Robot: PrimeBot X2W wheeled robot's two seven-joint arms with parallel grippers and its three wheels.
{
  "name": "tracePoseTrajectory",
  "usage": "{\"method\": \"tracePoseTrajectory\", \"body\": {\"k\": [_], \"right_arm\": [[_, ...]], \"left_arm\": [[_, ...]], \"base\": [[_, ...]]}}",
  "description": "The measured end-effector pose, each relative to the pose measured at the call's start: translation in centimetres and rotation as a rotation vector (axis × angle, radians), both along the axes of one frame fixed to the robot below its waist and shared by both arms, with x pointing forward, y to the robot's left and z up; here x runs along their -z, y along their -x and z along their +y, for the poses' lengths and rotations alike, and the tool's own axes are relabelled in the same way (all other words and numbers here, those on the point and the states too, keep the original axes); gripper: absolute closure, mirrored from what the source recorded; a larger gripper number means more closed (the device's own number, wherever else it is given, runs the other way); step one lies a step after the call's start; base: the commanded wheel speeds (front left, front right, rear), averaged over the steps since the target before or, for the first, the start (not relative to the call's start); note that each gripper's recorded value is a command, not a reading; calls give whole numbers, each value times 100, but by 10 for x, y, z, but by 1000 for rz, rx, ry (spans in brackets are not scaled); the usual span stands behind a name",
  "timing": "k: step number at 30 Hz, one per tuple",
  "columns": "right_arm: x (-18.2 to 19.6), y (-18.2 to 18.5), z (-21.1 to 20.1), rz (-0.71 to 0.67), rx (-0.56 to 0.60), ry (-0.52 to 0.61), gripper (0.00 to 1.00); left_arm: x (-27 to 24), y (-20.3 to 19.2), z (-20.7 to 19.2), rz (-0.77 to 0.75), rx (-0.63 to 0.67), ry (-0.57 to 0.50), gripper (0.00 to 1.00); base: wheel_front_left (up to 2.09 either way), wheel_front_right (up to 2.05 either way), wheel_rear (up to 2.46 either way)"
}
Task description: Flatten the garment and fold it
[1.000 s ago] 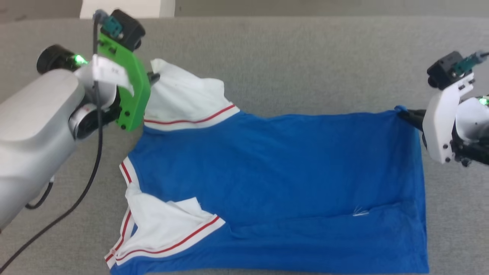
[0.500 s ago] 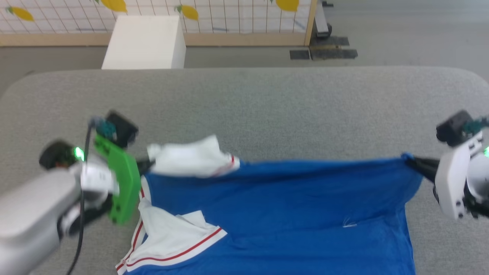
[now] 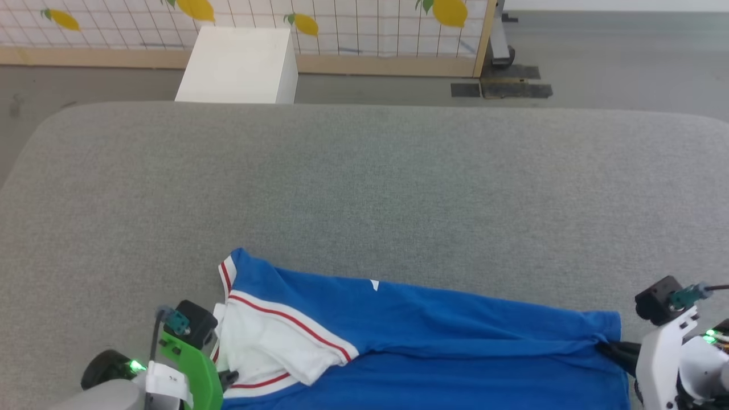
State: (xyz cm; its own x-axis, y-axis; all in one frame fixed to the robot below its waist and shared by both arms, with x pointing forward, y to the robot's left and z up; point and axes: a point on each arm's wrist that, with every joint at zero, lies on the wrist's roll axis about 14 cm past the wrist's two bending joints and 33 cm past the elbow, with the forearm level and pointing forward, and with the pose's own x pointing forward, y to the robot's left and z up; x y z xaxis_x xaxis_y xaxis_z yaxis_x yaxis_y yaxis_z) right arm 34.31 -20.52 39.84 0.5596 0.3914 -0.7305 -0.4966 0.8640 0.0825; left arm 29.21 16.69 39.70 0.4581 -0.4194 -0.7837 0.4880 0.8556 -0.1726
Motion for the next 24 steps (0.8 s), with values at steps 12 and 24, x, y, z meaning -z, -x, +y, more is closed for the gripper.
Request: {"method": "tracePoseTrajectory", "body": {"k": [12, 24], "right_arm": [[-32, -26, 2, -184, 14, -26, 0], [-96, -39, -38, -264, 101, 10, 0]], "left_arm": [[-26, -42, 7, -291, -119, 35, 0], [-162, -101, 31, -1026, -400, 33, 0]], "base": [[0, 0, 0], [0, 0, 0]]}}
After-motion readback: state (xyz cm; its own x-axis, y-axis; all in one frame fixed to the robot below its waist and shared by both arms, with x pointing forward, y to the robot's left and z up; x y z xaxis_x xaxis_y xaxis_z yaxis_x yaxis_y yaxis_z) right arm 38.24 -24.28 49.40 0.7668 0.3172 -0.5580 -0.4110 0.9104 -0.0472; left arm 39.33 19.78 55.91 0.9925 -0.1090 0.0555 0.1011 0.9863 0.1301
